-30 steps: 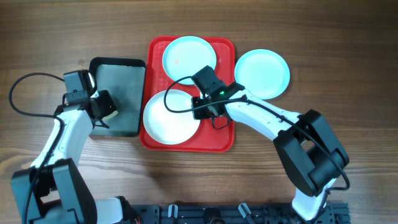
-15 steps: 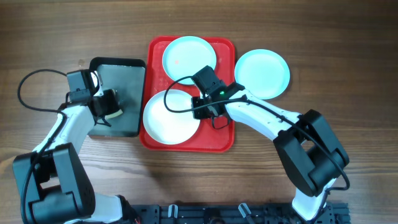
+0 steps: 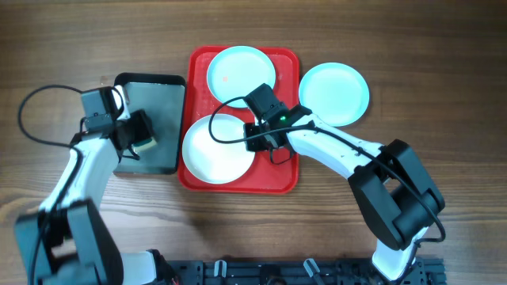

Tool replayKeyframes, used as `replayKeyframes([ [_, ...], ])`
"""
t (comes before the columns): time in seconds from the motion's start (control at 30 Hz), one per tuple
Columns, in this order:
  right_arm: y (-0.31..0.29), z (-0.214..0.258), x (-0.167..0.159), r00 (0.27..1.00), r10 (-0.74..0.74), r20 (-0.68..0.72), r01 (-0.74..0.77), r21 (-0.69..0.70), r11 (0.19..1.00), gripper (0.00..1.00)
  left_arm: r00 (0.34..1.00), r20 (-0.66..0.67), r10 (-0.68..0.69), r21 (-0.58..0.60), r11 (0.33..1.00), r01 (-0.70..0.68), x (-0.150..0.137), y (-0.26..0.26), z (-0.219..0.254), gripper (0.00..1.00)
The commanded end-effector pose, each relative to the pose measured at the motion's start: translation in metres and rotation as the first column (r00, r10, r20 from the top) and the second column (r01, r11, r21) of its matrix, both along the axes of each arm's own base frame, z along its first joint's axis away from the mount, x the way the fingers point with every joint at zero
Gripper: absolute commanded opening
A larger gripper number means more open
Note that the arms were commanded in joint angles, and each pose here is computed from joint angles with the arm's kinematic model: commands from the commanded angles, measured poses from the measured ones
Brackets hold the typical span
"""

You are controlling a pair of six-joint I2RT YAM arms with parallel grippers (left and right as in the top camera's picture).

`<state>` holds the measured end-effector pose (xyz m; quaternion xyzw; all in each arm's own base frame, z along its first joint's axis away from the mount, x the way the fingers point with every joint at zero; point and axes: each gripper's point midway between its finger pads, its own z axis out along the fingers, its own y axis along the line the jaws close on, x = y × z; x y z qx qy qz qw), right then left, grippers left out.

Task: Clean dirty plates on tray and stack at the side
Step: 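Release the sponge in the water tray and raise the left gripper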

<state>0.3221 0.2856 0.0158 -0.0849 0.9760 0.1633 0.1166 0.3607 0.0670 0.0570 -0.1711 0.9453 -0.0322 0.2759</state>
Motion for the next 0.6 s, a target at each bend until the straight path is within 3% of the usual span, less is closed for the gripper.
replayKeyframes([
  [0.0, 0.002, -0.004, -0.007, 1.000, -0.002, -0.003, 0.002, 0.024, 1.000, 0.21, 0.993, 0.119, -0.013, 0.015, 1.000, 0.012, 0.006, -0.001, 0.042, 0.86],
  [0.03, 0.002, -0.005, -0.008, 1.000, -0.015, -0.008, 0.015, 0.027, 1.000, 0.21, 0.991, 0.136, -0.014, 0.019, 1.000, 0.011, 0.006, -0.001, 0.048, 0.88],
  [0.07, 0.002, -0.006, -0.008, 1.000, -0.014, -0.008, 0.014, 0.026, 1.000, 0.21, 0.990, 0.143, -0.014, 0.021, 1.000, 0.011, 0.006, -0.001, 0.051, 0.98],
  [0.1, 0.002, -0.006, -0.008, 1.000, -0.014, -0.008, 0.014, 0.027, 1.000, 0.20, 0.989, 0.146, -0.014, 0.022, 1.000, 0.011, 0.005, -0.001, 0.053, 1.00],
  [0.5, 0.003, -0.010, -0.007, 1.000, -0.014, -0.007, 0.014, 0.028, 1.000, 0.20, 0.997, 0.077, -0.012, 0.005, 1.000, 0.012, -0.009, -0.004, 0.042, 1.00],
  [0.57, 0.003, -0.011, -0.007, 1.000, -0.014, -0.009, 0.014, 0.026, 1.000, 0.07, 0.997, 0.074, -0.012, 0.004, 1.000, 0.012, -0.009, -0.004, 0.042, 1.00],
])
